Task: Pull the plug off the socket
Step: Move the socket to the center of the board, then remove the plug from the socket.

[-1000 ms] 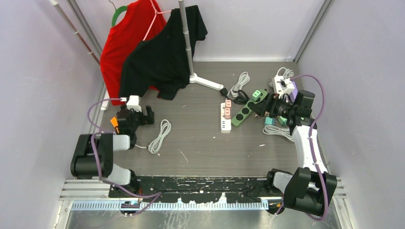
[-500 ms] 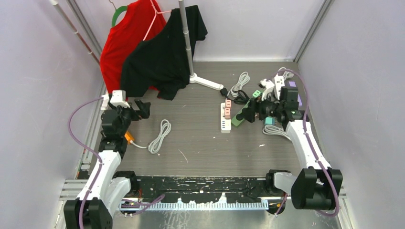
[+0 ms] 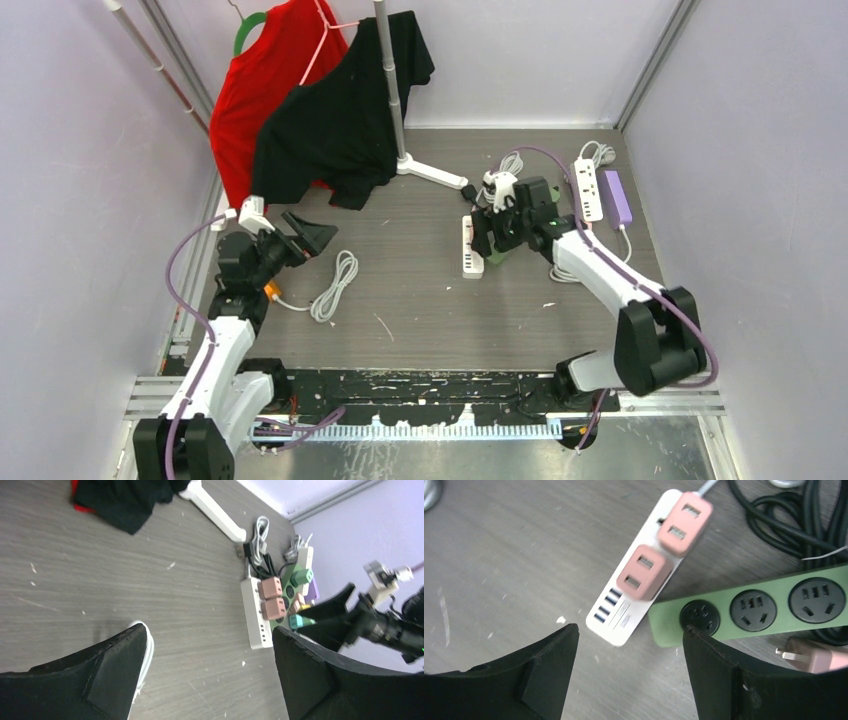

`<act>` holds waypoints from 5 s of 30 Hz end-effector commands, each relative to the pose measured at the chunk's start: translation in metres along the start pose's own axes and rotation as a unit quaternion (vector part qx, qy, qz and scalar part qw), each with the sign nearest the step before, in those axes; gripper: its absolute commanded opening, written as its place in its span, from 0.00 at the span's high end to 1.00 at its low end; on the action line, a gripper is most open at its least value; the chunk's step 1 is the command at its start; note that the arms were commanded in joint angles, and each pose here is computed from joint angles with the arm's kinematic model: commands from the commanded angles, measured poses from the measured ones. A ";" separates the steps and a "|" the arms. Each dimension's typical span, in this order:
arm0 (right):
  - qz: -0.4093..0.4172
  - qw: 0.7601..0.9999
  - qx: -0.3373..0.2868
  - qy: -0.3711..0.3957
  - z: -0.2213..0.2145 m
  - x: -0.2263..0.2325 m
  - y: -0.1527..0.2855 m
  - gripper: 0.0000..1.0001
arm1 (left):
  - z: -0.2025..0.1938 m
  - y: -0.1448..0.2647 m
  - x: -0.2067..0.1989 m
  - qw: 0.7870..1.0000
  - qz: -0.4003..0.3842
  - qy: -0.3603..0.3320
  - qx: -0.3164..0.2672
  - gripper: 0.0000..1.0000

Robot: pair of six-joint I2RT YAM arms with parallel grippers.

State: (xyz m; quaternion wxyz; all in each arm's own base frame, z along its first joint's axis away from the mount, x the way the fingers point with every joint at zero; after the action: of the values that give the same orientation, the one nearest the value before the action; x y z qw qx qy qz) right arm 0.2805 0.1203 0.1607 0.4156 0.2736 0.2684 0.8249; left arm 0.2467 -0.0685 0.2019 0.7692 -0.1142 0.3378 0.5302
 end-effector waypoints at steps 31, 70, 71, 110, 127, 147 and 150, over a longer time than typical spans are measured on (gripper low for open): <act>0.028 0.990 0.138 0.002 -0.018 0.036 -0.092 0.72 | -0.074 0.027 -0.037 0.991 -0.129 -0.013 0.021 0.04; 0.321 0.885 0.133 0.310 -0.050 0.077 0.044 0.12 | -0.137 0.029 -0.101 0.927 -0.303 -0.209 0.072 0.08; 0.327 0.887 0.112 0.307 -0.049 0.078 0.048 0.12 | -0.141 0.029 -0.104 0.918 -0.312 -0.234 0.070 0.08; 0.327 0.863 0.056 0.380 -0.075 0.062 0.041 0.01 | -0.209 -0.044 -0.089 0.767 -0.447 -0.437 0.143 0.12; 0.330 0.861 0.065 0.381 -0.077 0.063 0.038 0.02 | -0.230 -0.065 -0.081 0.712 -0.483 -0.484 0.161 0.17; 0.270 0.877 0.041 0.395 -0.074 0.074 0.005 0.18 | -0.252 -0.089 -0.083 0.716 -0.499 -0.441 0.210 0.49; 0.239 0.887 0.044 0.394 -0.071 0.068 0.000 0.24 | -0.252 -0.087 -0.081 0.723 -0.493 -0.437 0.210 0.57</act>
State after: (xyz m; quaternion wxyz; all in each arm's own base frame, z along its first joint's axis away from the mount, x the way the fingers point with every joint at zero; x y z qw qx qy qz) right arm 0.1760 0.1547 0.1208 -0.0075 0.0265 0.3763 0.9261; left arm 0.2073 -0.2961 0.0475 0.9862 0.1580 -0.0476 -0.0163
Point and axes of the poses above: each gripper's point midway between its finger pads, its own y axis back along the fingers, its own x axis along the line the jaws close on, z = x × y, the point moved 6 cm from there along y, back along the fingers, and after that the axes turned 4 degrees about -y, right-handed, at the moved point
